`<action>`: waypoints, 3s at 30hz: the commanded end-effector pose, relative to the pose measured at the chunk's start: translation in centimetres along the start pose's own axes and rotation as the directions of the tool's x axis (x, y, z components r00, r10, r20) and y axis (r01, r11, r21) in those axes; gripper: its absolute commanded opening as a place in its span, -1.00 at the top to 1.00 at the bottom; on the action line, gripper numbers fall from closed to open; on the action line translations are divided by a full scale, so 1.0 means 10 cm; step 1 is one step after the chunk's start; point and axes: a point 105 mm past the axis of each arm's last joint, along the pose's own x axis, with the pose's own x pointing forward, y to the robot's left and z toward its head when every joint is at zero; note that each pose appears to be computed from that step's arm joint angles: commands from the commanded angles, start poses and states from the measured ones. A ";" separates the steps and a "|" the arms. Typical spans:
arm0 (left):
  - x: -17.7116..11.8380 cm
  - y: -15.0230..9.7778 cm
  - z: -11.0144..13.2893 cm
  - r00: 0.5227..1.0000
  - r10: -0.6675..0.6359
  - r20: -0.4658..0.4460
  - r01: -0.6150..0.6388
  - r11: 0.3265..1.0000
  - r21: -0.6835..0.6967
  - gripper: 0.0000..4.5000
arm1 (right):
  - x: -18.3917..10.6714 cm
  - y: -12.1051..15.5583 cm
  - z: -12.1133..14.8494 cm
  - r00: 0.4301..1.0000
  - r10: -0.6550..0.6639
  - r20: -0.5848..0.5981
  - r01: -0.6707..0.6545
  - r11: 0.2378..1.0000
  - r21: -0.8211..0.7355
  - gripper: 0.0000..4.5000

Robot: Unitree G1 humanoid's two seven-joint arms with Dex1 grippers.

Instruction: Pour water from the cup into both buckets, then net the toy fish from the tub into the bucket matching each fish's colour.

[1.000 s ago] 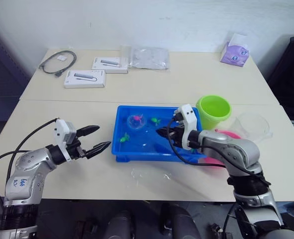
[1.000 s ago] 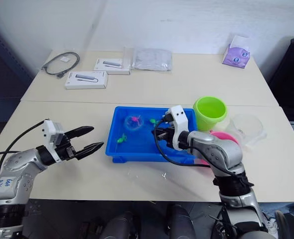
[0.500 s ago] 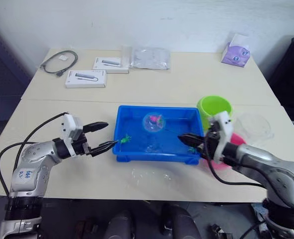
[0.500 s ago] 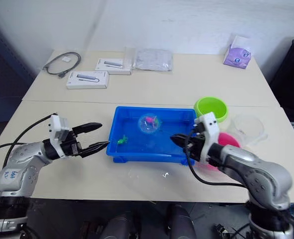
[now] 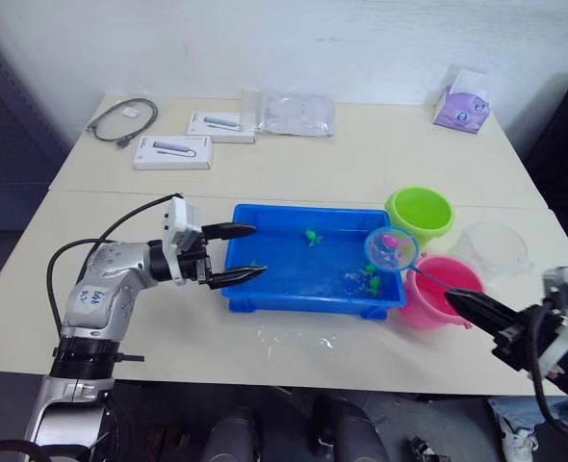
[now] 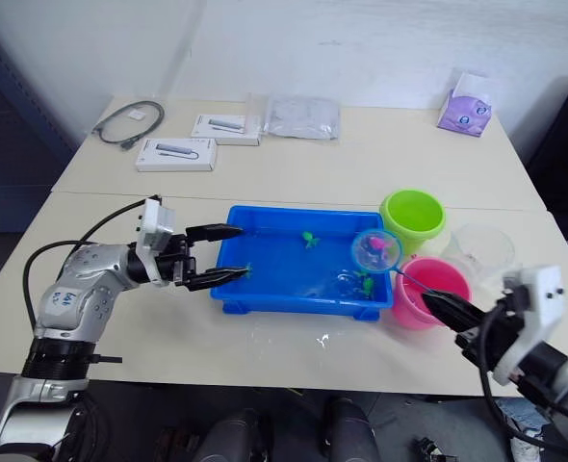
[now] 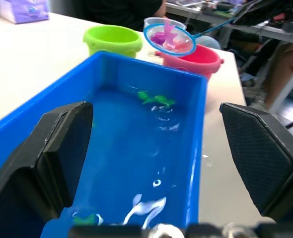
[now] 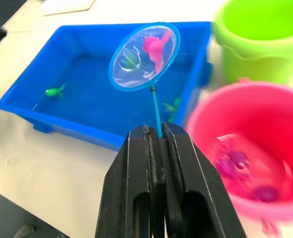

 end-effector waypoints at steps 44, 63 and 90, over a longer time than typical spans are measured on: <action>0.13 0.02 -0.01 0.998 -0.052 0.035 0.050 0.997 0.061 -0.96 | -0.40 -0.28 0.08 0.954 -0.052 0.294 0.298 0.190 -0.935 1.00; 0.08 -0.01 -0.09 0.998 0.040 0.058 -0.043 0.998 0.046 -0.96 | 0.70 0.12 0.20 0.883 0.236 -0.407 -0.428 0.046 -0.903 1.00; 0.09 -0.01 -0.12 0.995 0.072 0.072 -0.075 0.996 0.040 -0.96 | 1.07 -0.26 0.65 0.973 0.053 -0.227 -0.225 -0.036 -0.974 1.00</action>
